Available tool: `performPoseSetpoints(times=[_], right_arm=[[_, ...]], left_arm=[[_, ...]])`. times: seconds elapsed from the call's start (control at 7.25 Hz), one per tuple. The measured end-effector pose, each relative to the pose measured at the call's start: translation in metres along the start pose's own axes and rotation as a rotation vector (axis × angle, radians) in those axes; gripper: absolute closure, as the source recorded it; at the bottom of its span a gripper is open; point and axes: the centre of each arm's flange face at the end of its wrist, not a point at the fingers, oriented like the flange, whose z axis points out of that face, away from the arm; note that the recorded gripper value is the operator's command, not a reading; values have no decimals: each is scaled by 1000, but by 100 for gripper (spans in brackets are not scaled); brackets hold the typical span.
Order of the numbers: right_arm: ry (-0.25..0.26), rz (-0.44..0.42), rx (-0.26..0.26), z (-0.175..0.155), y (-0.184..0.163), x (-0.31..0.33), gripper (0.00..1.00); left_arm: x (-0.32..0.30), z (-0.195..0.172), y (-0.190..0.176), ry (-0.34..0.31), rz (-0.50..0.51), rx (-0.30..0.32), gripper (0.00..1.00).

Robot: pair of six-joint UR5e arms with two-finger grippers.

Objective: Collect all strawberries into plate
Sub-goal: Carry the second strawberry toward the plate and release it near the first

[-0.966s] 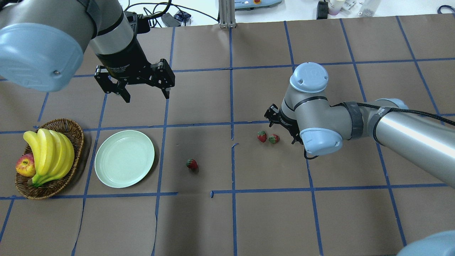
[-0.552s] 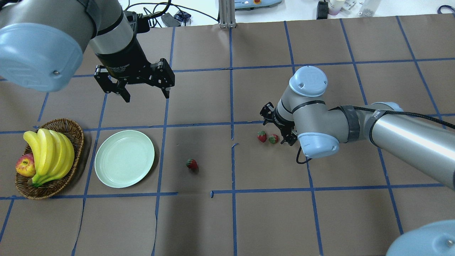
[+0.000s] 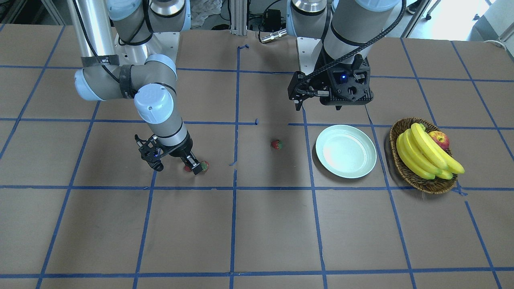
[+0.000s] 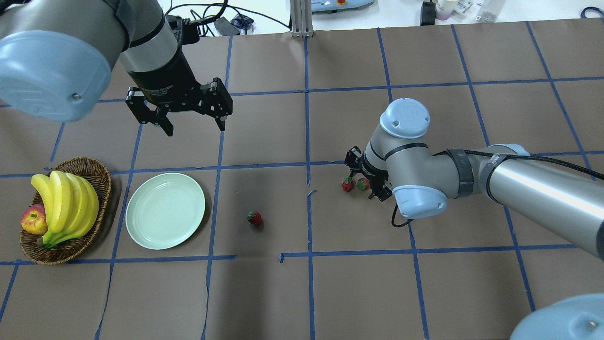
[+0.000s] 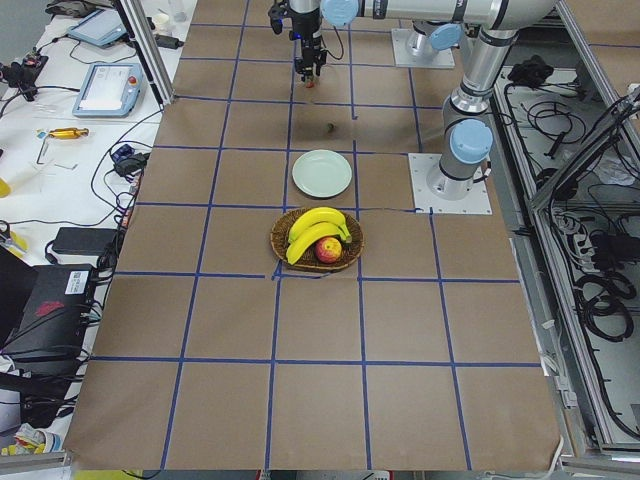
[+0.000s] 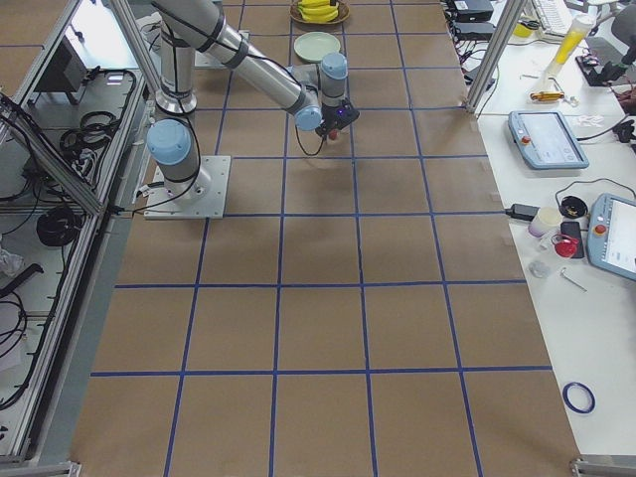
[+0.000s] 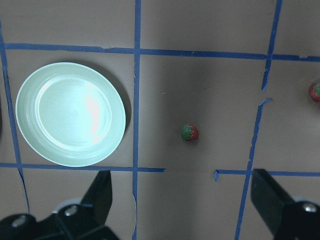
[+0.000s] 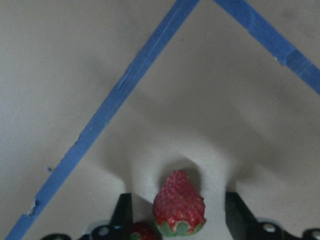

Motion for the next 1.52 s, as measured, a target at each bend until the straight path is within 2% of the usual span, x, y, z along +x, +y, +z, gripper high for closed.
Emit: performPoseSetpoints(times=[0.28, 0.41, 0.55, 0.69, 0.83, 0.97, 1.1, 1.24, 1.52], right_arm=[[-13, -23, 22, -8, -3, -5, 100], [-36, -65, 52, -20, -4, -14, 97], [-70, -144, 102, -43, 2, -31, 97], [-94, -242, 151, -64, 26, -48, 97], [-104, -336, 172, -71, 66, -60, 97], [-103, -426, 170, -66, 116, -67, 93], [-93, -492, 153, -52, 155, -70, 78], [-70, -532, 133, -31, 178, -71, 4], [-34, -558, 112, -7, 191, -70, 0]], left_arm=[[0, 1, 0, 0, 0, -1, 0], [0, 1, 0, 0, 1, -1, 0], [0, 1, 0, 0, 1, -1, 0], [0, 1, 0, 0, 0, -2, 0], [0, 2, 1, -1, 0, -5, 0], [0, 4, 2, -1, 1, -8, 0], [0, 4, 4, -1, 2, -8, 0], [0, 3, 5, -1, 3, -6, 0], [-1, 2, 7, -1, 4, -5, 0]])
